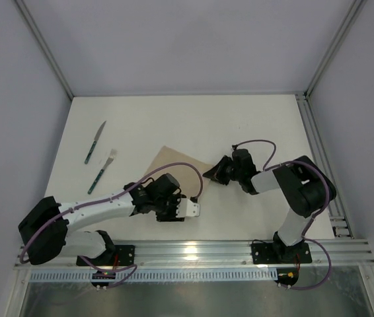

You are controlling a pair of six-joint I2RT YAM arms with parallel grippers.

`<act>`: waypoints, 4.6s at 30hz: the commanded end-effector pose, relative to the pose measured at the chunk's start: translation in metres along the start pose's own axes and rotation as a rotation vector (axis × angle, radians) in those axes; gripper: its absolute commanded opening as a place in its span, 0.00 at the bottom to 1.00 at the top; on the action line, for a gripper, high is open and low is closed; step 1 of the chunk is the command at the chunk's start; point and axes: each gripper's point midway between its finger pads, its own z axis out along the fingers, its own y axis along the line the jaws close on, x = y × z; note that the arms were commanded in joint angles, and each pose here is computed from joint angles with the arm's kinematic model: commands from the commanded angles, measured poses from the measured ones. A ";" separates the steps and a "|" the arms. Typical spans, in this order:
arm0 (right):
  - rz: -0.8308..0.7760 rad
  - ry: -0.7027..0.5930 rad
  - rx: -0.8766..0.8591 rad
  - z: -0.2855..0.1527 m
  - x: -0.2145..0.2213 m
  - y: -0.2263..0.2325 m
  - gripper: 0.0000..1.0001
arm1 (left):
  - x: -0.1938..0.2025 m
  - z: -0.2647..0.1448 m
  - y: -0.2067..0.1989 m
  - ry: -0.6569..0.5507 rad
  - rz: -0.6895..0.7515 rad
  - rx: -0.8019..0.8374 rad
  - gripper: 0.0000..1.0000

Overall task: Fold the napkin into a case and place the utensils inside
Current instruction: Turn over the upper triangle-folded napkin at the center of the board.

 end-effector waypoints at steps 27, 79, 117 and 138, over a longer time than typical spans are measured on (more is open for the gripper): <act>-0.397 -0.052 0.273 -0.170 -0.146 -0.019 0.04 | 0.037 -0.075 0.083 0.048 -0.323 -0.318 0.44; -0.700 -0.371 1.546 -0.410 -0.292 -0.002 0.04 | 0.052 -0.107 0.103 0.174 -0.335 -0.427 0.44; -1.400 0.205 1.272 0.020 -0.102 0.010 0.04 | 0.061 -0.153 0.126 0.183 -0.502 -0.601 0.44; -1.381 0.497 0.486 0.059 0.079 0.075 0.55 | 0.051 -0.224 0.121 0.173 -0.626 -0.687 0.44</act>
